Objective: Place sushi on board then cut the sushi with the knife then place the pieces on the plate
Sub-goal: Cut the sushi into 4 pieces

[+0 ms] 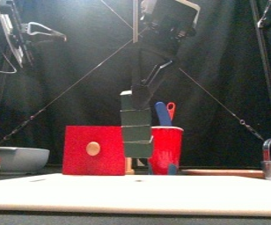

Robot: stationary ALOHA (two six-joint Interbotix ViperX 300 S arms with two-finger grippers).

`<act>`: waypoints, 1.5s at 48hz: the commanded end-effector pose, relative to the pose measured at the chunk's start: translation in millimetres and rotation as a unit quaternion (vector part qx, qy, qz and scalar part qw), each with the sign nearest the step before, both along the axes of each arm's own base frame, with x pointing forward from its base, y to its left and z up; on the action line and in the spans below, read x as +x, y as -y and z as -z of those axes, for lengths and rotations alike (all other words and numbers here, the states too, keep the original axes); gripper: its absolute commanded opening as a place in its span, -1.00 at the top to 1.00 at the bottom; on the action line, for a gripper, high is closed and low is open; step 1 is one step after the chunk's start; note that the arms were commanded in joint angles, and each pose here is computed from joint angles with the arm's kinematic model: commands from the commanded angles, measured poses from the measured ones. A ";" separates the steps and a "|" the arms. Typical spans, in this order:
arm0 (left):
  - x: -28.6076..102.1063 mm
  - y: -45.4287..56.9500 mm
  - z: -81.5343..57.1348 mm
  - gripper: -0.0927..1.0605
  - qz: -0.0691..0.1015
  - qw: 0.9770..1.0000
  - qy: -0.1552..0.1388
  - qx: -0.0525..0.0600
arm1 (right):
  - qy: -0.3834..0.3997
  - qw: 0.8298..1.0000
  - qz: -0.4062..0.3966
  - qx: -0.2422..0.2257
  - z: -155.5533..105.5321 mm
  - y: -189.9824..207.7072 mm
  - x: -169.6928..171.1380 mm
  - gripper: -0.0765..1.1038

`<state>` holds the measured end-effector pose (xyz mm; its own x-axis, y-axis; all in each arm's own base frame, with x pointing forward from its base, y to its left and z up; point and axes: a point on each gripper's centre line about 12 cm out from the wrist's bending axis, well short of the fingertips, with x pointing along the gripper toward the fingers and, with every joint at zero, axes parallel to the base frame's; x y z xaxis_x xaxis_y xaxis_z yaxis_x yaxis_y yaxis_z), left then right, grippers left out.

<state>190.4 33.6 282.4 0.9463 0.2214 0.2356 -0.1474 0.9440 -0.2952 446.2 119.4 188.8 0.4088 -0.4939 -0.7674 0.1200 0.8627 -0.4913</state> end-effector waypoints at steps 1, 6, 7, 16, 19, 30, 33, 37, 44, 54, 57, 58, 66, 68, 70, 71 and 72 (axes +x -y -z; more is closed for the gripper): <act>2.5 -0.9 -13.0 0.25 -0.002 1.000 0.018 0.002 | 0.032 0.998 0.017 0.041 -26.9 8.0 3.7 -0.51; 2.6 -0.8 -13.5 0.25 -0.002 1.000 0.019 0.001 | 0.025 0.997 0.027 0.070 -21.4 8.0 7.9 -0.49; 2.6 -0.8 -13.5 0.25 -0.002 1.000 0.019 0.001 | 0.025 0.997 0.027 0.070 -20.7 7.8 8.2 -0.49; 2.8 0.1 -13.5 0.25 0.001 1.000 0.020 -0.001 | 0.041 0.997 0.030 0.059 -23.2 8.8 9.4 -0.49; 2.9 0.4 -14.2 0.25 0.002 1.000 0.020 -0.001 | 0.045 0.996 0.034 0.062 -22.7 8.6 9.9 -0.49; 3.5 0.4 -18.4 0.25 0.002 1.000 0.026 0.000 | 0.043 0.996 0.045 0.064 -23.0 9.7 9.0 -0.49; 3.6 0.4 -19.0 0.25 0.002 1.000 0.026 0.000 | 0.043 0.995 0.050 0.069 -21.6 10.2 9.6 -0.50; 3.6 0.4 -19.0 0.26 0.002 1.000 0.026 0.000 | 0.042 0.994 0.059 0.079 -20.8 11.5 9.6 -0.50; 3.7 0.3 -19.7 0.26 0.002 1.000 0.027 0.000 | 0.052 0.990 0.072 0.107 -27.7 18.8 12.3 -0.49; 3.6 0.5 -19.1 0.26 0.002 1.000 0.026 0.001 | 0.099 0.984 0.052 0.136 -50.7 22.9 14.9 -0.46; 3.6 0.5 -19.1 0.26 0.002 1.000 0.026 0.002 | 0.100 0.983 0.056 0.142 -52.9 25.7 12.6 -0.44; 3.6 0.5 -19.1 0.26 0.002 1.000 0.026 0.003 | 0.097 0.983 0.058 0.143 -51.2 26.3 11.4 -0.44; 3.6 0.9 -18.6 0.26 0.002 1.000 0.025 0.008 | 0.077 0.982 0.069 0.156 -47.1 30.6 5.9 -0.40; 3.6 1.3 -18.1 0.26 0.003 1.000 0.023 0.011 | 0.077 0.983 0.070 0.152 -47.3 32.1 5.9 -0.40; 3.6 1.6 -18.1 0.26 0.004 1.000 0.023 0.013 | 0.075 0.984 0.070 0.147 -45.5 32.2 6.1 -0.40; 3.6 1.7 -18.2 0.26 0.005 1.000 0.023 0.013 | 0.074 0.984 0.071 0.143 -45.0 33.7 6.2 -0.40; 3.6 1.7 -18.2 0.26 0.005 1.000 0.023 0.013 | 0.072 0.985 0.070 0.139 -44.3 33.6 6.4 -0.40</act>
